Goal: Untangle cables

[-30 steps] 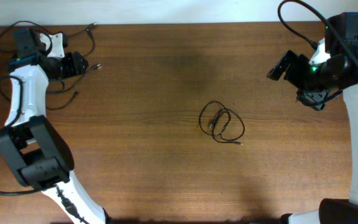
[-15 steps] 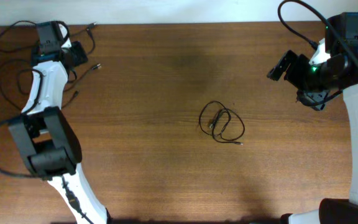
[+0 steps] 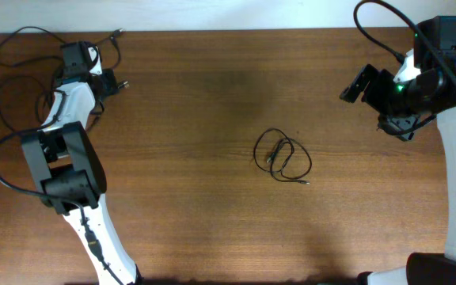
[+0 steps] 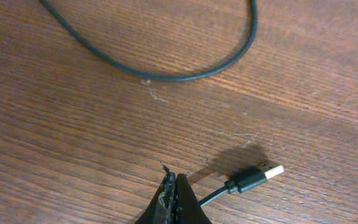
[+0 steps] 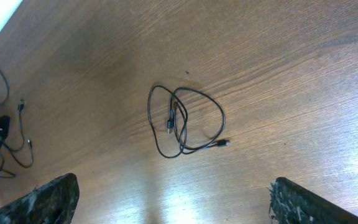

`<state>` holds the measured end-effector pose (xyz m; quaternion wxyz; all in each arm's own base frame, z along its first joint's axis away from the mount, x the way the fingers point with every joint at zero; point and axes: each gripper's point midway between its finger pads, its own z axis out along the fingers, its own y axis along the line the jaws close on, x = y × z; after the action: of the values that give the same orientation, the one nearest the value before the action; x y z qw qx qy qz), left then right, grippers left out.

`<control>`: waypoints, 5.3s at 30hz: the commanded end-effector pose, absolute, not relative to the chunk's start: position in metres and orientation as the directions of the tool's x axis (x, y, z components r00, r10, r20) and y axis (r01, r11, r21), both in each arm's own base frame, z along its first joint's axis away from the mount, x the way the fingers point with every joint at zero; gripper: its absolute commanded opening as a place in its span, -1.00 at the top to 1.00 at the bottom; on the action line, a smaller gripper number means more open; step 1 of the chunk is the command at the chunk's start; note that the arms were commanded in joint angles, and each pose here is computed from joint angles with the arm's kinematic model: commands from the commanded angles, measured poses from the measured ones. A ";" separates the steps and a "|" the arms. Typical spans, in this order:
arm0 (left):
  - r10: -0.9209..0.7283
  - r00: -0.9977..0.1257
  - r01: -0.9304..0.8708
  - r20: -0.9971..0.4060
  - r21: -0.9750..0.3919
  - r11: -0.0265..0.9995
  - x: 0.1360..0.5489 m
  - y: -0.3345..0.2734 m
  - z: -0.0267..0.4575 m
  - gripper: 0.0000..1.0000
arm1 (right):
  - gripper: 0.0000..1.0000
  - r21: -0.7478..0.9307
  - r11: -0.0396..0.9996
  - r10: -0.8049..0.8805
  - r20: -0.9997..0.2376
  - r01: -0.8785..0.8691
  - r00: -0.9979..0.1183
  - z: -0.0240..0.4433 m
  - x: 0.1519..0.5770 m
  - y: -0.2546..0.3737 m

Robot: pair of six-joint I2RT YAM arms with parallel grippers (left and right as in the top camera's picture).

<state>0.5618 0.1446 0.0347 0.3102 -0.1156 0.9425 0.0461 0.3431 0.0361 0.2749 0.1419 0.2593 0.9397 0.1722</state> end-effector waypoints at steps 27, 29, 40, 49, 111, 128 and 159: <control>-0.199 -0.825 -0.283 -0.528 0.083 0.955 0.531 0.163 0.049 1.00 | -0.97 0.388 0.817 0.525 -0.191 0.428 -0.829 0.276 0.345 0.036; -0.195 -0.808 -0.285 -0.556 0.080 0.955 0.534 0.163 0.065 1.00 | -0.97 0.388 0.817 0.525 -0.191 0.428 -0.829 0.276 0.344 0.036; -0.154 -0.648 0.162 -0.746 -0.333 0.929 0.531 0.055 0.223 -0.29 | -0.97 0.388 0.817 0.525 -0.190 0.428 -0.830 0.276 0.344 0.036; -0.127 -0.807 0.351 -0.576 -0.642 0.682 0.480 -0.051 0.223 -0.99 | -0.97 0.363 0.894 0.361 -0.235 0.264 -0.902 0.275 0.342 0.058; 0.068 -0.961 0.137 -0.267 -0.247 0.959 0.418 -0.138 0.133 -0.98 | 0.34 0.349 0.914 0.197 0.071 0.209 -0.978 0.043 0.325 0.155; 0.069 -0.961 0.137 -0.266 -0.247 0.959 0.418 -0.138 0.133 -0.98 | 0.41 0.346 0.915 0.197 0.061 0.206 -0.979 0.042 0.328 0.155; 0.068 -0.962 0.136 -0.266 -0.247 0.959 0.418 -0.138 0.132 -0.98 | 0.92 0.372 0.913 0.173 0.012 0.165 -0.985 0.041 0.334 0.166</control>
<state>0.4201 -0.1397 0.1350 0.1324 0.0573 0.9801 -0.1365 0.3382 0.1607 0.0433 0.0214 0.0912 0.9795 0.1782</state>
